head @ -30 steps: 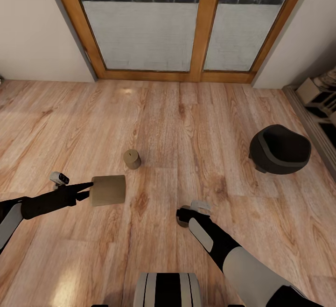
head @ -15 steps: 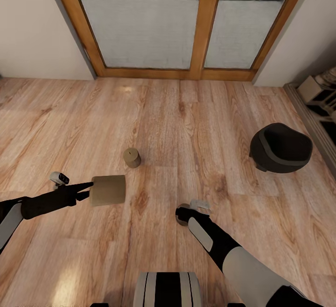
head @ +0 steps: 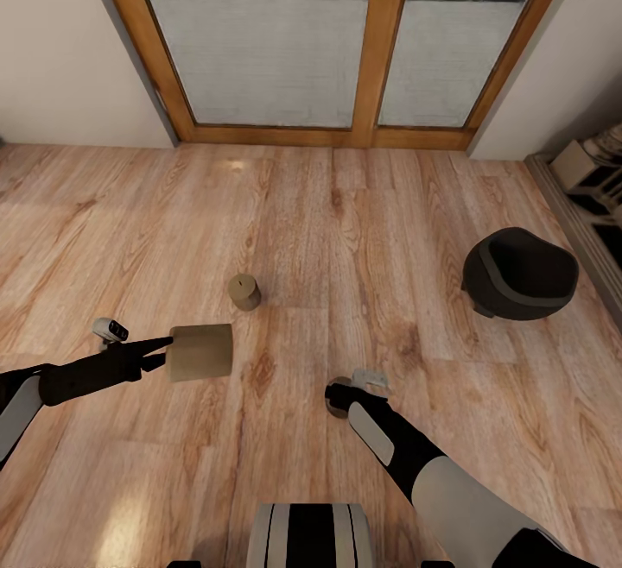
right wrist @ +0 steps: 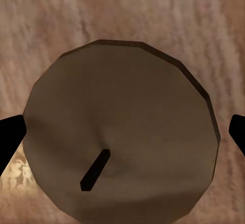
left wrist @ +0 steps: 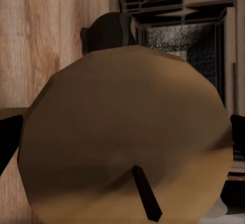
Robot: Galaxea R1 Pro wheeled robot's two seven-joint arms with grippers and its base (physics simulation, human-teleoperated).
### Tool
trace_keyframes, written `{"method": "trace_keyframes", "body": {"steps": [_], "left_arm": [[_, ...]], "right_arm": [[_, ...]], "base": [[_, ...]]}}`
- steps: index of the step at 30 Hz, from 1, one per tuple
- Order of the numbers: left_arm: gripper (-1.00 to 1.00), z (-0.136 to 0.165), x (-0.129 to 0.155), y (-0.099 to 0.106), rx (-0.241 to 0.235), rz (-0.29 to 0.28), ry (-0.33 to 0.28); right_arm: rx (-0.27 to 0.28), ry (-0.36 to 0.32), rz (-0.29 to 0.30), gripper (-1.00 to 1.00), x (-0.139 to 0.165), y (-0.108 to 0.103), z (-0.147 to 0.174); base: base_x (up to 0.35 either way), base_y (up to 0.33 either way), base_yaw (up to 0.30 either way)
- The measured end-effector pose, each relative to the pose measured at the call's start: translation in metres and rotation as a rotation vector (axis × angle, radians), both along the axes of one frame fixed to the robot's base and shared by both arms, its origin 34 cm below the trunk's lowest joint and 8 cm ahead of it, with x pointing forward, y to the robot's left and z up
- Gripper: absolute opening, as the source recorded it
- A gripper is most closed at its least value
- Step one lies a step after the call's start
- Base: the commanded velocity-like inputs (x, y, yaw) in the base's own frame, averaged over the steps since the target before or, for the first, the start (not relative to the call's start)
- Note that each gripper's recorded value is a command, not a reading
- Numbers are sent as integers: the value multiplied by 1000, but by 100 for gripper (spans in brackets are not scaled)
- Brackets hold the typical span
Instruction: Place each of the two pumpkins and all three candles from the living room inside a cabinet in the living room (use any cabinet), then make sure every cabinet is closed, and position the cauldron so it is next to a table in the living room.
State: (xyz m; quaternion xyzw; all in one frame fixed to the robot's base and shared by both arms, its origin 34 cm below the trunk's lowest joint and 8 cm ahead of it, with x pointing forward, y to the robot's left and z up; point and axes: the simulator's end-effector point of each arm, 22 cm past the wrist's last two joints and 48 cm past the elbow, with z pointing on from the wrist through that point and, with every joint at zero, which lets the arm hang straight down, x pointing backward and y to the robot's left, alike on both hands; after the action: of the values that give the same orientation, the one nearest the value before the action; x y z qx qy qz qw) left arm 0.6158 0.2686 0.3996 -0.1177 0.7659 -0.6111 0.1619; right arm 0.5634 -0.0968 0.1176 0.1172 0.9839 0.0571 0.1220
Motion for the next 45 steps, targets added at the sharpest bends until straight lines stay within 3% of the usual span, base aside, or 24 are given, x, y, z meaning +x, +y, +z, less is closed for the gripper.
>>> {"method": "trace_keyframes", "body": {"steps": [1,2,34,45], "left_arm": [[-100,0,0,0,0,0,0],[-100,0,0,0,-1,0,0],[-100,-2,-3,-5,-2,-13,7],[-100,22,0,-6,-1,-16,-36]], "right_arm": [[0,0,0,100,0,0,0],[0,0,0,-100,0,0,0],[-1,-1,3,-100,0,0,0],[-41,7,12,-100,-5,-15,8]], "base": [[0,0,0],[0,0,0],[0,0,0],[0,0,0]]}}
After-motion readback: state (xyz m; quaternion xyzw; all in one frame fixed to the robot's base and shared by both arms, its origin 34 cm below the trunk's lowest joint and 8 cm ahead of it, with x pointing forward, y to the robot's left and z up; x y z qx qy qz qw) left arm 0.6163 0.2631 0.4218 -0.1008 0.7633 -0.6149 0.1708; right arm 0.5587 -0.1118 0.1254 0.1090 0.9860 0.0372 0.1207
